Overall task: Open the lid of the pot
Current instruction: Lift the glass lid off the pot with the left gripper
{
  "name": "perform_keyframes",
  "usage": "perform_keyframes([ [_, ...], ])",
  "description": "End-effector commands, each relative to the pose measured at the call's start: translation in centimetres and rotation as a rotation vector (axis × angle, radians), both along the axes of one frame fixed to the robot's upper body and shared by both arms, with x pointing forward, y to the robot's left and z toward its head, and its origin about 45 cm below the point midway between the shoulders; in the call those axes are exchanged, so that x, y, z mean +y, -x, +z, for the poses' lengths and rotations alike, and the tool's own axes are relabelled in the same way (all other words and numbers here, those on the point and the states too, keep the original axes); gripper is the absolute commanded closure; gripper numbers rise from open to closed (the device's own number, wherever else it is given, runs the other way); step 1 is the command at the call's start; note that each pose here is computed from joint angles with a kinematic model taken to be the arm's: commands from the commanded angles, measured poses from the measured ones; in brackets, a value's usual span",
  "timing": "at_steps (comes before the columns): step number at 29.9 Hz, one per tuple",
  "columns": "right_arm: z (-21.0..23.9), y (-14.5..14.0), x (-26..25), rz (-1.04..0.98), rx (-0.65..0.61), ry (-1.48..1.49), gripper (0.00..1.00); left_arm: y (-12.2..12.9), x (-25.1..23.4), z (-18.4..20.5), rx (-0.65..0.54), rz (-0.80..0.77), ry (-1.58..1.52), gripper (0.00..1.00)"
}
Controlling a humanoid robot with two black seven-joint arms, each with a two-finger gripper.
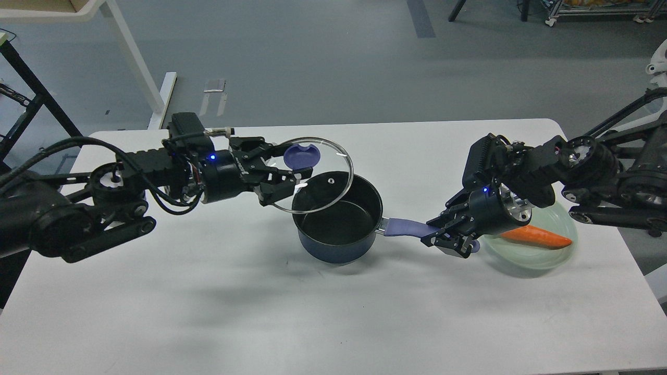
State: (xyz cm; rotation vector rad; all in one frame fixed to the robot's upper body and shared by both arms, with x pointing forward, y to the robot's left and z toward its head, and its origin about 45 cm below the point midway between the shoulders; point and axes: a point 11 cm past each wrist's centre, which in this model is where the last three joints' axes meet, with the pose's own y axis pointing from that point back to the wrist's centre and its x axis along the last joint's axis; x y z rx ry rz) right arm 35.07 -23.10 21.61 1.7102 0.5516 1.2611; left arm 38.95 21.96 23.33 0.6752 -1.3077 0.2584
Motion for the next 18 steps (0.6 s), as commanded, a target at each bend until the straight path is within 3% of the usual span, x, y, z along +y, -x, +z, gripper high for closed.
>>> perform_keyframes([
  [1,0.0,0.0,0.0,0.001,-0.001,0.0,0.73,-0.2,5.2,0.7,0.006,0.116,-0.016,0.64],
  [10,-0.1,0.1,0.0,0.0,0.002,0.0,0.73,4.8,16.0,-4.0,0.142,0.274,-0.165,0.66],
  [18,-0.2,0.1,0.0,0.001,0.005,0.0,0.73,7.5,19.9,-7.5,0.174,0.355,-0.217,0.66],
])
